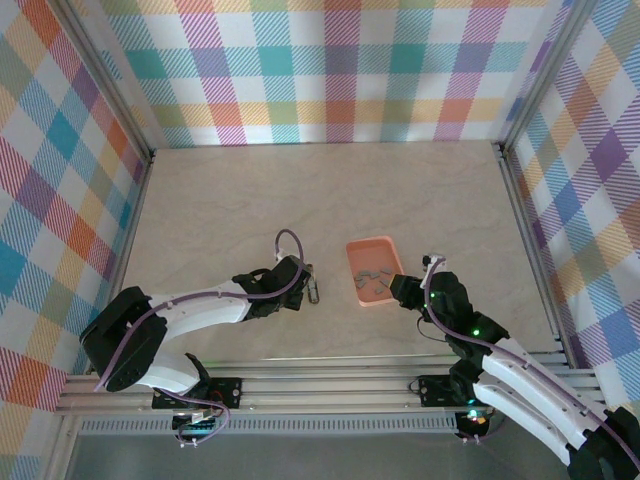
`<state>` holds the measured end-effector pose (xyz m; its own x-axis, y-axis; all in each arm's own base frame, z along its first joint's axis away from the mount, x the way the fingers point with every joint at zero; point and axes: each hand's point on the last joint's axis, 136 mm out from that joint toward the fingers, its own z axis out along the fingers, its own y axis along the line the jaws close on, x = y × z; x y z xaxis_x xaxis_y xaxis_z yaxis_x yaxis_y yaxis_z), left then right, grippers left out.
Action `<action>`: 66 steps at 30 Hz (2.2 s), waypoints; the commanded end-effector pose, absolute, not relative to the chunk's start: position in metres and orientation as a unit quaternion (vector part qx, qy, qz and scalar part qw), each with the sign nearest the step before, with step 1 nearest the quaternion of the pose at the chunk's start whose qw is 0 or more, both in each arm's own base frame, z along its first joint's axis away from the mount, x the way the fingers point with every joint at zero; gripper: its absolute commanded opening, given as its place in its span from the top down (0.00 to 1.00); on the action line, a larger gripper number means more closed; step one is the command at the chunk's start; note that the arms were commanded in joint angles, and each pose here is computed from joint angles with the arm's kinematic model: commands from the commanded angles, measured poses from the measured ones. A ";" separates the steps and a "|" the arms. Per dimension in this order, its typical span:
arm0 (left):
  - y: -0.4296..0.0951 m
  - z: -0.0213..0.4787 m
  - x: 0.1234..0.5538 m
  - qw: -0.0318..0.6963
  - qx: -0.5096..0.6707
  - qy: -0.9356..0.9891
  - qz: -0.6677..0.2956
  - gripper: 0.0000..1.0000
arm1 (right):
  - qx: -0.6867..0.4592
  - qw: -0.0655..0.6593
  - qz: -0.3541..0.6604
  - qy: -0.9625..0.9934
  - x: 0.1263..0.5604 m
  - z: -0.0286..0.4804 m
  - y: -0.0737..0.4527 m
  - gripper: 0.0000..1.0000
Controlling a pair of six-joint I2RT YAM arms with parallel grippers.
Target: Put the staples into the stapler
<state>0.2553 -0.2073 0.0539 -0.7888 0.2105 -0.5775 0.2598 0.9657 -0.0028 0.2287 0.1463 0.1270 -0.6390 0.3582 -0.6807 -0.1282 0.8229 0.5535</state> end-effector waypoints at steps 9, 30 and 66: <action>-0.212 0.051 0.259 0.298 0.118 0.946 -0.048 0.87 | 0.076 0.421 0.284 0.858 0.228 0.123 0.142 0.69; -0.206 0.042 0.256 0.283 0.115 0.952 -0.031 0.77 | 0.078 0.421 0.282 0.858 0.226 0.121 0.139 0.69; -0.265 0.101 0.310 0.165 0.277 0.908 -0.268 0.30 | 0.016 0.403 0.332 0.852 0.219 0.144 0.166 0.69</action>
<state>0.3195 -0.2593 0.0943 -0.8132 0.3573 -0.4594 0.5324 0.7757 -0.3390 0.2170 0.1612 0.1201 -0.7033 0.2892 -0.6494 -0.1929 0.8016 0.5659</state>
